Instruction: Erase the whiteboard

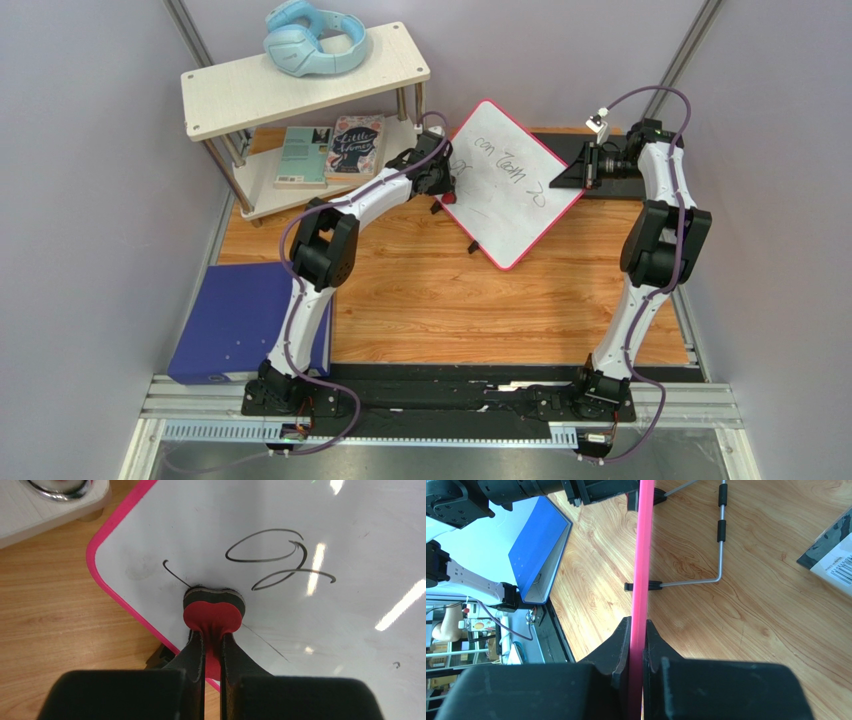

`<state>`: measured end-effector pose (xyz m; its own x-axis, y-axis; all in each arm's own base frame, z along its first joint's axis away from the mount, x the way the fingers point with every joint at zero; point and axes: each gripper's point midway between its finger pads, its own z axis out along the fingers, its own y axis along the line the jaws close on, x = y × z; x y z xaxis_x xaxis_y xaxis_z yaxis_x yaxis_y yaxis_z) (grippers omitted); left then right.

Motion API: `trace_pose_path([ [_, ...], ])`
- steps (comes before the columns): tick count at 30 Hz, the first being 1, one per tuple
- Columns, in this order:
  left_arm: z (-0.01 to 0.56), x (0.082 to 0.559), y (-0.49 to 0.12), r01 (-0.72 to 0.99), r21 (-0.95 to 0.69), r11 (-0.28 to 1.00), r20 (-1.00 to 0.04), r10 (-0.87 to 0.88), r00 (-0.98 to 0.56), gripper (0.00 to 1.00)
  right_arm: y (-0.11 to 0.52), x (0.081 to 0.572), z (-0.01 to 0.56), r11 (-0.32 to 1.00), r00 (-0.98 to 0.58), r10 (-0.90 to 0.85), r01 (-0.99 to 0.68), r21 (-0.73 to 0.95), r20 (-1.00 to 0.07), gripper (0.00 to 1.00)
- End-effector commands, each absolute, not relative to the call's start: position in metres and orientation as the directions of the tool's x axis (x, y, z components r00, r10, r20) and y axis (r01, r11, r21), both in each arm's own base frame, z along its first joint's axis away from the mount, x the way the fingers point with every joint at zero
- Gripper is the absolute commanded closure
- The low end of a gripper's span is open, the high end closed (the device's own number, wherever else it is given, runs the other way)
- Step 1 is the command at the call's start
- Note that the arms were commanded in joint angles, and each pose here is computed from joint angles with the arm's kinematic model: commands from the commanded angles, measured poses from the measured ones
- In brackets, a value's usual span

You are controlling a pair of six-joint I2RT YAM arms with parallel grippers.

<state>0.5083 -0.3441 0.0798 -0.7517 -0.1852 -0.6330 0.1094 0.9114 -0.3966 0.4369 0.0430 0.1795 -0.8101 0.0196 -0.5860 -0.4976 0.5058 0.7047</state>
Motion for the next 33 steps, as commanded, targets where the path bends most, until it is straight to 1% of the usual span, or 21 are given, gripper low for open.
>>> trace_pose_path([
  [1,0.08,0.545,-0.332,0.07,-0.353,0.933,-0.71,-0.219,-0.669,1.0,0.058,0.424,0.146,0.506,-0.798,-0.139,-0.566,0.651,-0.586,1.0],
  [7,0.09,0.563,-0.331,0.079,-0.334,0.939,-0.747,-0.212,-0.63,1.0,0.058,0.423,0.146,0.502,-0.799,-0.139,-0.566,0.654,-0.585,1.0],
  [11,0.102,0.572,-0.334,0.127,-0.318,0.94,-0.79,-0.188,-0.584,1.0,0.058,0.423,0.145,0.5,-0.799,-0.14,-0.567,0.654,-0.585,1.0],
  [14,0.116,0.58,-0.349,0.238,-0.315,0.919,-0.833,-0.147,-0.533,1.0,0.059,0.423,0.145,0.497,-0.799,-0.14,-0.567,0.657,-0.584,1.0],
  [15,0.118,0.582,-0.351,0.278,-0.29,0.916,-0.849,-0.112,-0.516,1.0,0.059,0.422,0.145,0.496,-0.802,-0.139,-0.564,0.66,-0.581,1.0],
  [18,0.125,0.584,-0.367,0.375,-0.285,0.882,-0.867,-0.07,-0.494,1.0,0.059,0.422,0.144,0.495,-0.803,-0.141,-0.564,0.661,-0.579,1.0],
  [19,0.129,0.582,-0.378,0.44,-0.28,0.853,-0.874,-0.037,-0.484,1.0,0.059,0.422,0.144,0.496,-0.801,-0.142,-0.566,0.659,-0.581,1.0],
  [22,0.131,0.577,-0.393,0.533,-0.27,0.802,-0.882,0.016,-0.47,1.0,0.059,0.422,0.144,0.494,-0.802,-0.144,-0.566,0.66,-0.579,1.0],
  [28,0.129,0.558,-0.411,0.629,-0.259,0.733,-0.875,0.099,-0.475,1.0,0.058,0.421,0.144,0.494,-0.802,-0.147,-0.567,0.659,-0.58,1.0],
  [31,0.131,0.54,-0.429,0.707,-0.214,0.674,-0.885,0.173,-0.433,1.0,0.059,0.422,0.145,0.493,-0.8,-0.147,-0.57,0.658,-0.582,1.0],
  [33,0.131,0.528,-0.439,0.762,-0.153,0.629,-0.891,0.245,-0.381,1.0,0.059,0.422,0.145,0.492,-0.8,-0.147,-0.569,0.659,-0.581,1.0],
])
